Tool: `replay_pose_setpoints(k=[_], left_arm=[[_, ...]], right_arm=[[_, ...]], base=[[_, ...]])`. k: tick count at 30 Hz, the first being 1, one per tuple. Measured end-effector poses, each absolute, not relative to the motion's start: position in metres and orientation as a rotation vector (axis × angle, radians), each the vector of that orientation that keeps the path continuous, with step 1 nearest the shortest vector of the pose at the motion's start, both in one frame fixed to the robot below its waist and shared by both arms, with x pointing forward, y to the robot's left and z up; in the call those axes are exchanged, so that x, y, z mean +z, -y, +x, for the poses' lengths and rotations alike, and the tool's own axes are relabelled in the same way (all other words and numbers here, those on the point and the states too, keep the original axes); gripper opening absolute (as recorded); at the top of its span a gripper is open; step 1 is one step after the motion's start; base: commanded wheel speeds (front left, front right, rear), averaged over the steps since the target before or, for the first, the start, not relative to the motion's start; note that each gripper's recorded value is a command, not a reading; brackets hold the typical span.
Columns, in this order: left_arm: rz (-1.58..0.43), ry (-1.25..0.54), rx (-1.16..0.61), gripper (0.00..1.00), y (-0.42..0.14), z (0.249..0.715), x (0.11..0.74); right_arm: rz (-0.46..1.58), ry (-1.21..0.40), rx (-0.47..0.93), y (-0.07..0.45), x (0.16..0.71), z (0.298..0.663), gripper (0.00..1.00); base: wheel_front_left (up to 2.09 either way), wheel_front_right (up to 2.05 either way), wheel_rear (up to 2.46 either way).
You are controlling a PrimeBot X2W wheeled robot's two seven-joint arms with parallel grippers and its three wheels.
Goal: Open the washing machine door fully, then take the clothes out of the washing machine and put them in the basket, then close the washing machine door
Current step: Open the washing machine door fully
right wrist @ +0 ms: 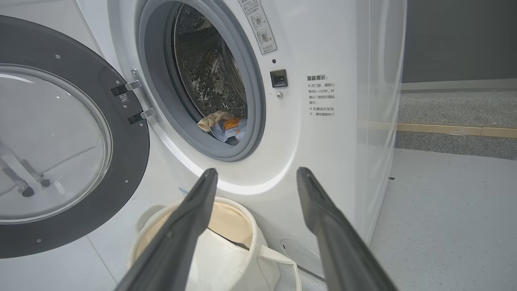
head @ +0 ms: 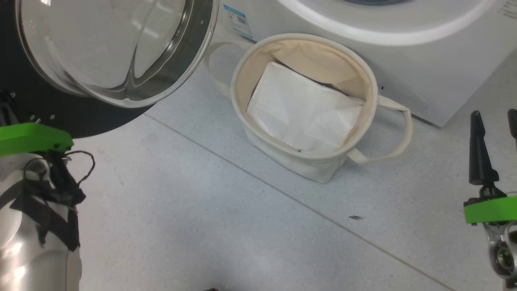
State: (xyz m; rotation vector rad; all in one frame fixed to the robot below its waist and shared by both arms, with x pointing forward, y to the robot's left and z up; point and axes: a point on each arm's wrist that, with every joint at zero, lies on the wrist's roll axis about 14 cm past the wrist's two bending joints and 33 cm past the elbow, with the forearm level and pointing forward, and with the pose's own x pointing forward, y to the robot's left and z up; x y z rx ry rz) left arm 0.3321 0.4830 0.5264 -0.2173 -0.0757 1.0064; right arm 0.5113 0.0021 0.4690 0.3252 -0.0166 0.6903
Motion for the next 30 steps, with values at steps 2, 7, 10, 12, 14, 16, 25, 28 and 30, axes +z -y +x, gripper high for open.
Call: replay_pose_setpoints(k=[2,7,10,12,14,16,25,28,30], left_arm=[[-0.219,0.079,0.995,0.00,-0.483,0.332,0.528],[-0.187,0.102,0.884,1.00,-0.470,0.344,0.540],[-0.136,0.125,0.793,1.00,-0.456,0.351,0.553],[-0.102,0.113,0.748,1.00,-0.445,0.350,0.551],[-0.112,0.099,0.715,1.00,-0.432,0.347,0.541],[-0.113,0.079,0.687,1.00,-0.421,0.342,0.532],[-0.129,0.138,0.430,1.00,-0.351,0.368,0.544],[-0.130,0.156,0.336,1.00,-0.328,0.377,0.548],[-0.139,0.144,0.284,1.00,-0.316,0.380,0.543]], right_arm=[[0.322,0.025,0.688,-0.001,0.474,0.509,1.00],[0.327,0.030,0.672,0.000,0.483,0.501,1.00],[0.332,0.037,0.663,0.001,0.491,0.491,1.00],[0.336,0.043,0.654,0.002,0.497,0.484,1.00],[0.336,0.051,0.636,0.007,0.504,0.476,1.00],[0.331,0.056,0.613,0.015,0.509,0.469,1.00],[0.316,0.107,0.448,0.072,0.532,0.431,1.00],[0.315,0.134,0.385,0.092,0.540,0.419,1.00],[0.313,0.153,0.346,0.105,0.545,0.410,1.00]], base=[[0.00,0.00,0.00],[0.00,0.00,0.00],[0.00,0.00,0.00],[0.00,0.00,0.00],[0.00,0.00,0.00],[0.00,0.00,0.00],[0.00,0.00,0.00],[0.00,0.00,0.00],[0.00,0.00,0.00]])
